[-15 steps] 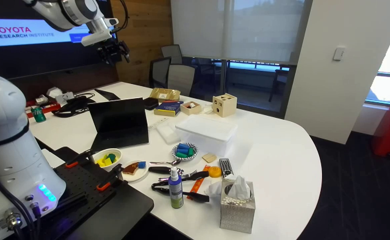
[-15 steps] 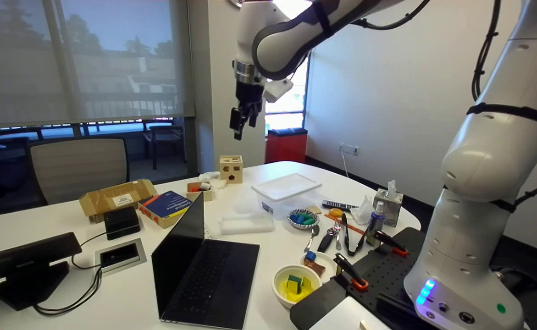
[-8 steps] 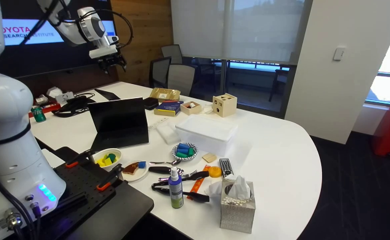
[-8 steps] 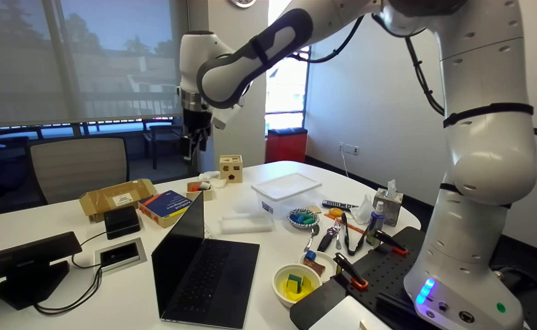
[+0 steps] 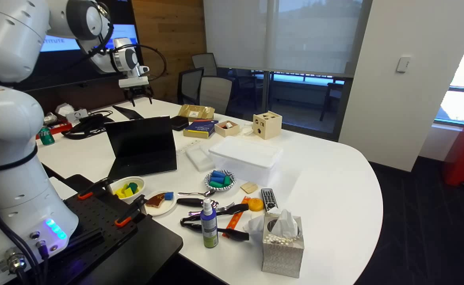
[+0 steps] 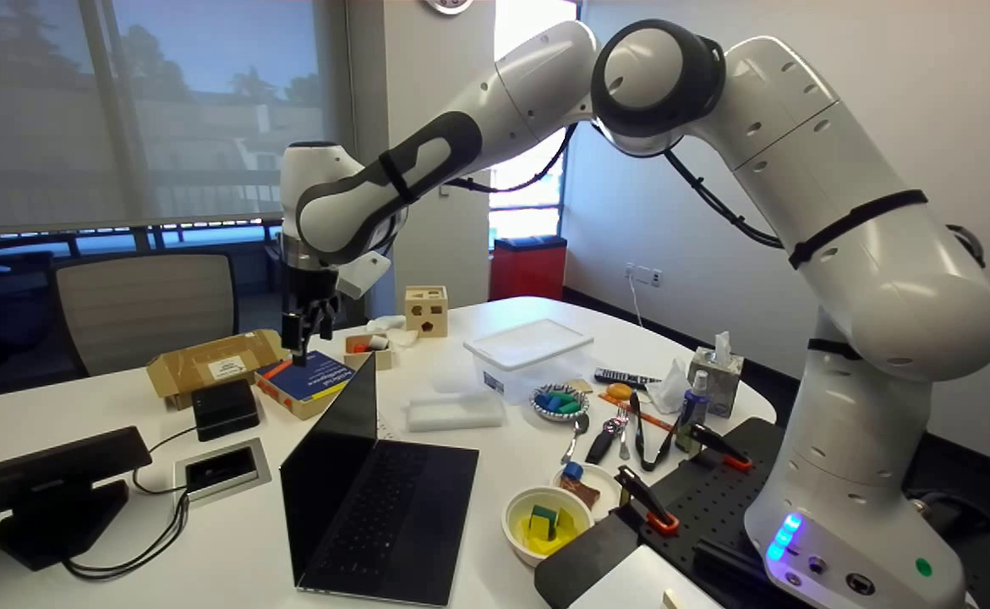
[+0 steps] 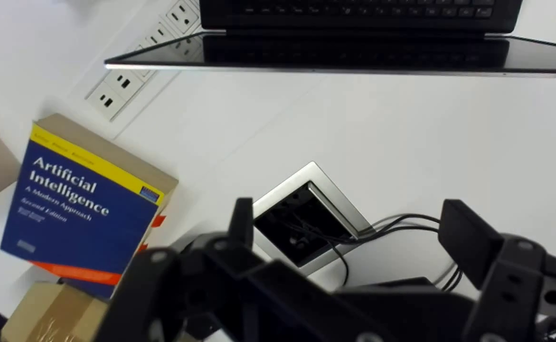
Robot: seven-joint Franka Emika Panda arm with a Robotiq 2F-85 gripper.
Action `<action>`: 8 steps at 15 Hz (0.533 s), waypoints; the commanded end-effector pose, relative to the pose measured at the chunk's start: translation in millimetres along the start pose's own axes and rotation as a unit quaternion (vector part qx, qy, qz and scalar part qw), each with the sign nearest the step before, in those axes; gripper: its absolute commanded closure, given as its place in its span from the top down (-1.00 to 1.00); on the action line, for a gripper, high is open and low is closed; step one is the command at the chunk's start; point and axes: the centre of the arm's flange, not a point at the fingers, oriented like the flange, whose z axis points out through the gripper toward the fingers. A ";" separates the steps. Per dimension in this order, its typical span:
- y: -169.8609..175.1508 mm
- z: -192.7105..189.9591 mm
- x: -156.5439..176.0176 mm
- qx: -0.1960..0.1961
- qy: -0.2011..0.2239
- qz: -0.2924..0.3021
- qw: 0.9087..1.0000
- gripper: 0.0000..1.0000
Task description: Close the laptop.
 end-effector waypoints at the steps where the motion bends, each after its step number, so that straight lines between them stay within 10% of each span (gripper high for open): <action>1: 26.4 32.8 24.5 0.035 -0.032 0.031 0.998 1.00; 8: 45.8 76.5 7.8 0.096 -0.101 0.092 0.986 1.00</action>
